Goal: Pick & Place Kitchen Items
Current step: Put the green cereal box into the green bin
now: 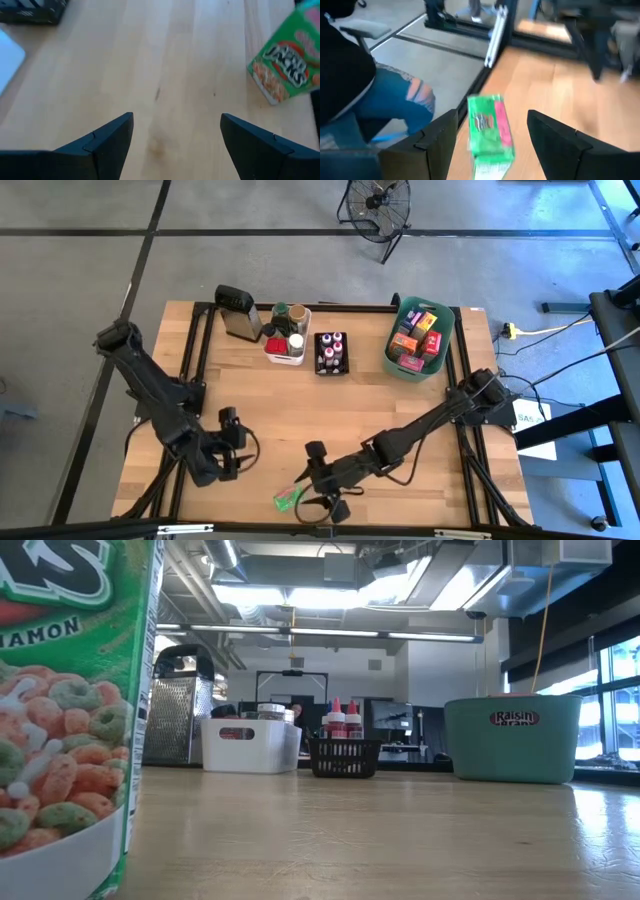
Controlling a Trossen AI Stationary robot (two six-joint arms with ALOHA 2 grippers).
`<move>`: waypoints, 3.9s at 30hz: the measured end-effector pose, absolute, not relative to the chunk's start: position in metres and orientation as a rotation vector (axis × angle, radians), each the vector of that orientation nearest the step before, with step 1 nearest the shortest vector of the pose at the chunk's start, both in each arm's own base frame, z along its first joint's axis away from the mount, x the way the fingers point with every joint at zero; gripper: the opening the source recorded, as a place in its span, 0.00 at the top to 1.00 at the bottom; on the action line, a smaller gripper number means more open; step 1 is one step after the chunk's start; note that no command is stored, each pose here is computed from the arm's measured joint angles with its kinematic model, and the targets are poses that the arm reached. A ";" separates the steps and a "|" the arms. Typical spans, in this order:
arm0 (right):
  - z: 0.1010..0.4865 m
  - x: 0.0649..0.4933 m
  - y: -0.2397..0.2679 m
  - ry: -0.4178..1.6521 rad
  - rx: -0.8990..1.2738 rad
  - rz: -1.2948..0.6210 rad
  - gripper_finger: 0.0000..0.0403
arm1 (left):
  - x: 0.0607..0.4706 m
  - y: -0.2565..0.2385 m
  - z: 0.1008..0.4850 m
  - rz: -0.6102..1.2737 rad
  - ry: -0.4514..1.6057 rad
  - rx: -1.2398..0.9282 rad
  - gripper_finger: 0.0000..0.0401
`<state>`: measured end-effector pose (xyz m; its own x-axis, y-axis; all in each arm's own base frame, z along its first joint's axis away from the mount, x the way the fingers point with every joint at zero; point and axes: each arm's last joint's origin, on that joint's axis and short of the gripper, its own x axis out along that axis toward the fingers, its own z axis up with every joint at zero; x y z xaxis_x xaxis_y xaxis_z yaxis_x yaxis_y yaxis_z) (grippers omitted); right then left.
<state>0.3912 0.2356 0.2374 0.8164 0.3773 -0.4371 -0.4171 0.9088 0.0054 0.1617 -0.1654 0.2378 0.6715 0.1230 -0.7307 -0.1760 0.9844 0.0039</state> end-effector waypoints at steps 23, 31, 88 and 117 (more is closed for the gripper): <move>0.202 0.409 0.212 0.605 -0.042 0.436 0.40 | 0.190 -0.222 0.160 0.048 1.010 -0.126 0.26; 0.200 0.408 0.212 0.633 -0.022 0.428 0.40 | 0.198 -0.232 0.166 -0.002 0.909 -0.242 0.27; 0.202 0.405 0.220 0.644 0.088 0.450 0.23 | 0.198 -0.238 0.169 -0.037 0.878 -0.263 0.26; 0.198 0.399 0.225 0.626 -0.103 0.319 0.23 | 0.197 -0.238 0.169 -0.040 0.862 -0.230 0.26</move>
<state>0.3990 0.2251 0.1984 0.7633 0.2617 -0.5907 -0.3237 0.9461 0.0009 0.1967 -0.2383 0.1690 0.6516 -0.1274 -0.7478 -0.0582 0.9745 -0.2167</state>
